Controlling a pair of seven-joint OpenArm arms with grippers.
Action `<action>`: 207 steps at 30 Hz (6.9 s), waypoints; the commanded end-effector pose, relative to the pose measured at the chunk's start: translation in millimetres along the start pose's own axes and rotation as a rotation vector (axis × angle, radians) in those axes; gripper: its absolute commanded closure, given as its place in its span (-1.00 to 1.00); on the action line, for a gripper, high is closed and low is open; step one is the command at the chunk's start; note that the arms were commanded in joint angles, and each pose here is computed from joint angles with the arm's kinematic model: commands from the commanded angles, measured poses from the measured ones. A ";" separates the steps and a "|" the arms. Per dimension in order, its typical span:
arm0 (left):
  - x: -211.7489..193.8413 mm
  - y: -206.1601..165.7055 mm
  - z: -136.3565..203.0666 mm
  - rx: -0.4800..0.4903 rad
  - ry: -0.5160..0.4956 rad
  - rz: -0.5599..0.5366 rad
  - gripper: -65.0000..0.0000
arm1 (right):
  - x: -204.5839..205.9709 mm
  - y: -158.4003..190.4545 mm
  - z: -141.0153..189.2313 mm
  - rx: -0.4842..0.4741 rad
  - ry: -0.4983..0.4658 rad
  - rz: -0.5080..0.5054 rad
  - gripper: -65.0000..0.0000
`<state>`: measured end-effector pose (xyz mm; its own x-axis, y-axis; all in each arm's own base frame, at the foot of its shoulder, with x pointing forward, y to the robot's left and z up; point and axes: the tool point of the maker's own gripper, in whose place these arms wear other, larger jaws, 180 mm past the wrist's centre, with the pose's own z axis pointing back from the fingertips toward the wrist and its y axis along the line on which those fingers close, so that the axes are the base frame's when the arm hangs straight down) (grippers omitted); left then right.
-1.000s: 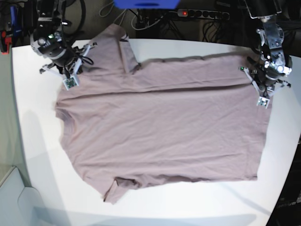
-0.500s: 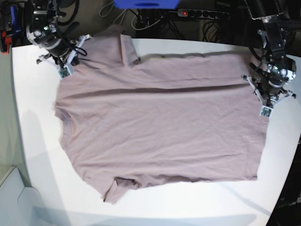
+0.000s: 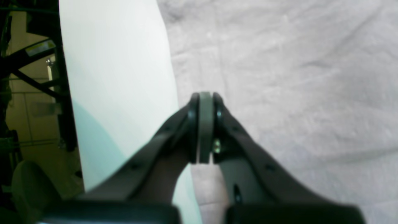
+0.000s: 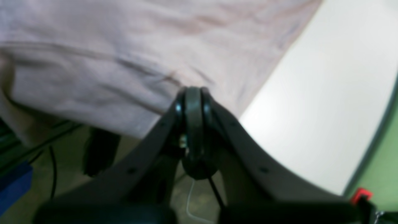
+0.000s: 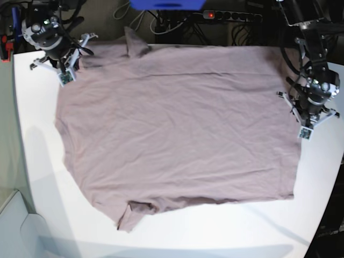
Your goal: Layout the t-shirt on the table in an organized manner, then fold the t-shirt properly
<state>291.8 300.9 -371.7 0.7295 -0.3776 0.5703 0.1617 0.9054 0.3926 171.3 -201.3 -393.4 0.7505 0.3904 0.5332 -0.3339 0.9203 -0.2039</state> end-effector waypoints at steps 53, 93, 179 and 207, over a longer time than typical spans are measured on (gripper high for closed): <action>18.4 51.8 9.3 0.116 0.034 0.078 0.99 | 278.4 -97.1 -156.2 0.236 -0.387 -0.183 1.00; -74.2 15.5 38.4 0.016 0.187 0.052 0.99 | 234.3 -213.0 -169.1 -0.395 -0.344 -0.357 1.00; -113.7 44.6 29.7 -0.042 0.097 0.406 -1.00 | -22.4 -76.5 42.9 -0.274 -0.049 -0.266 -0.17; -122.0 18.2 5.2 -0.128 0.129 0.478 0.86 | -61.5 -81.7 60.7 -0.319 0.046 -0.299 0.40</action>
<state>205.8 356.3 -431.6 0.8004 0.1204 0.5872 -0.1384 0.9903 -0.0144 113.7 -301.1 -367.4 0.8320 0.0869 0.5479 0.0872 0.9549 -0.2839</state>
